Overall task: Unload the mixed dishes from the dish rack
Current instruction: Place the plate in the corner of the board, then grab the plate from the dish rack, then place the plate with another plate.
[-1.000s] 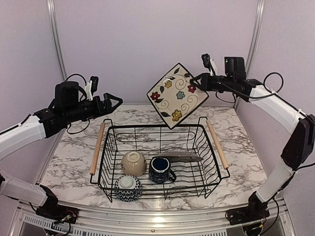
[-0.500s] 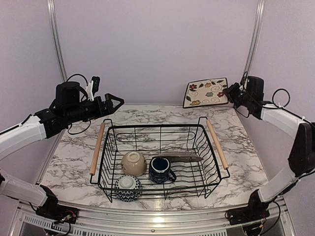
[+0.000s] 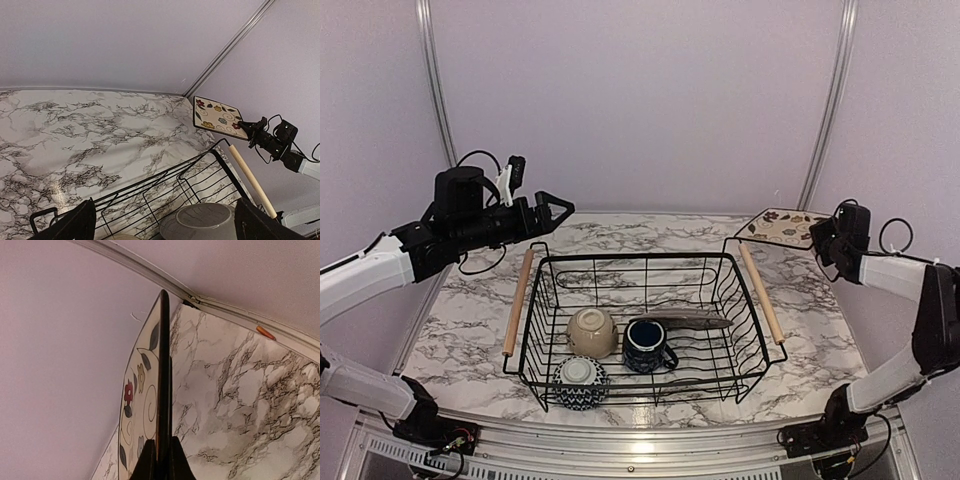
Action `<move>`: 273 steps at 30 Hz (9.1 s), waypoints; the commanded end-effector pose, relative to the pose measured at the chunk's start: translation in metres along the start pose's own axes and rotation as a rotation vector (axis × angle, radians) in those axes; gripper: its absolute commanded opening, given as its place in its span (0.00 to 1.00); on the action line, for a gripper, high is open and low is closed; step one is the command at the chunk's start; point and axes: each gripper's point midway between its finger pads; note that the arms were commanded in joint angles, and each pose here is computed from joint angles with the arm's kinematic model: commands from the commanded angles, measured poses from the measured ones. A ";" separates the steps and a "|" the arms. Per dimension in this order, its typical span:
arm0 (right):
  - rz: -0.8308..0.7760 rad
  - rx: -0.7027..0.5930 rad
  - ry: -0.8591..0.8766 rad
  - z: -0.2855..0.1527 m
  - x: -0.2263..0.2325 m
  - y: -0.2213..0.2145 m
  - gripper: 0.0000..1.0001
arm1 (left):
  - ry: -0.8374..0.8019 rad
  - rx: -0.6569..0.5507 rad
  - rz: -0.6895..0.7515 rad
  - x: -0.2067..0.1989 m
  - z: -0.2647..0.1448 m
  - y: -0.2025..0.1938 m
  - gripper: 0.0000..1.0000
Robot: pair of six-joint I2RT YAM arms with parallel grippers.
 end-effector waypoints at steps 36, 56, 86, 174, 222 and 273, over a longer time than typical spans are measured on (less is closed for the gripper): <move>0.041 0.030 0.065 0.120 -0.045 -0.016 0.25 | 0.057 -0.069 0.066 -0.016 -0.021 0.022 0.99; -0.314 0.088 -0.243 0.056 -0.089 0.010 0.90 | 0.071 -0.045 0.090 -0.007 -0.015 0.011 0.99; -1.811 0.556 1.016 -0.253 0.169 -0.284 0.85 | 0.139 -0.038 0.135 0.004 -0.009 0.012 0.99; -1.423 -0.062 0.992 -0.309 0.259 -0.168 0.00 | 0.167 -0.137 0.146 -0.004 -0.028 0.039 0.99; 0.496 -0.131 0.308 -0.040 0.059 0.019 0.00 | 0.151 -0.150 0.111 -0.004 -0.042 0.035 0.99; 0.357 0.089 -0.020 0.100 -0.065 -0.075 0.45 | 0.133 -0.140 0.099 -0.005 -0.036 0.032 0.99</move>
Point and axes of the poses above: each gripper's point midway between its finger pads, its own z axis out along the fingers, its own x axis along the line the jaws close on, y = z × x, and after that the axes turned 7 degrees about -z, right-handed
